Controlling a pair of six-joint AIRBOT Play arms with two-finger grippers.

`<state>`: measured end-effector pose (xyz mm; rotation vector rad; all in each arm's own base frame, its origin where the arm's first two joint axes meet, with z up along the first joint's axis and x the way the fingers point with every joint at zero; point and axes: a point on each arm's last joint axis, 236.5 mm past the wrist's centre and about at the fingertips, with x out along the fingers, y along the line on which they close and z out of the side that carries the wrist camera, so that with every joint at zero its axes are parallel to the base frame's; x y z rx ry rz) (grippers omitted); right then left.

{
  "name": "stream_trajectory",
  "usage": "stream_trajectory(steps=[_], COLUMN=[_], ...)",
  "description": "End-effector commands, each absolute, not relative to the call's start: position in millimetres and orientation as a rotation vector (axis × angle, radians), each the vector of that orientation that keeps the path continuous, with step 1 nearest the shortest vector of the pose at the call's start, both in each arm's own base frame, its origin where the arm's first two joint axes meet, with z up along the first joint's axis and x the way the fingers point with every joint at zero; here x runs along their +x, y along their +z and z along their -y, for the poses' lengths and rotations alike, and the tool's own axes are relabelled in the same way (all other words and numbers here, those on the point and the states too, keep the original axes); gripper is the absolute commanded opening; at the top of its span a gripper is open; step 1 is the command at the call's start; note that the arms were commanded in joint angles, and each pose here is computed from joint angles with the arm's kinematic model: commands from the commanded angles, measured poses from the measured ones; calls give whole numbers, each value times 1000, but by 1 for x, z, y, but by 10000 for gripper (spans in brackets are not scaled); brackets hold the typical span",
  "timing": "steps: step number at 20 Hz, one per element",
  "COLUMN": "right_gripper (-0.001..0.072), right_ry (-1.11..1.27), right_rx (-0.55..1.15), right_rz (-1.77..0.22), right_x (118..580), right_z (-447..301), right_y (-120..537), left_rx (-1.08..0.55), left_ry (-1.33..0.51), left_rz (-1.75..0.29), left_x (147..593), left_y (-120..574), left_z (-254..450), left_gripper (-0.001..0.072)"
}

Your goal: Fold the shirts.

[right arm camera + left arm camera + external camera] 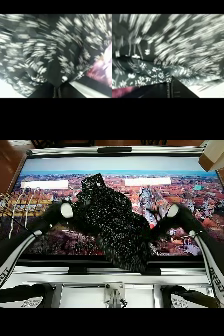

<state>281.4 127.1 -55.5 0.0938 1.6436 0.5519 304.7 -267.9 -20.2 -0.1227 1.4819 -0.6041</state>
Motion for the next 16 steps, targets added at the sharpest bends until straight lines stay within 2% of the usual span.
stream_trajectory(steps=[1, 3, 4, 6, 8, 10, 12, 14, 16], right_gripper=[59, 59, 60, 60, 60, 60, 60, 59, 60], right_ry=[594, 436, 352, 215, 157, 199, 277, 357, 447], right_rx=[-108, -227, -272, -305, -250, -175, -122, -101, -108], right_rz=[-1204, -770, -539, -64, 301, 491, 524, 455, 273], right_x=[365, 418, 424, 388, 307, 243, 212, 211, 236], right_z=[-126, -102, -88, -66, -55, -59, -71, -86, -108], right_y=[64, 210, 293, 464, 584, 633, 641, 626, 583], left_rx=[-75, -79, -91, -181, -353, -484, -458, -345, -217], left_ry=[-759, -825, -848, -879, -918, -929, -930, -900, -764], left_rz=[-1118, -797, -618, -265, 30, 153, 109, -8, -190], left_x=[367, 391, 392, 368, 326, 293, 277, 277, 301], left_y=[114, 240, 312, 444, 542, 575, 555, 515, 459], left_z=[302, 314, 313, 300, 277, 254, 250, 252, 236], left_gripper=[53, 53, 53, 53, 53, 53, 53, 53, 52])
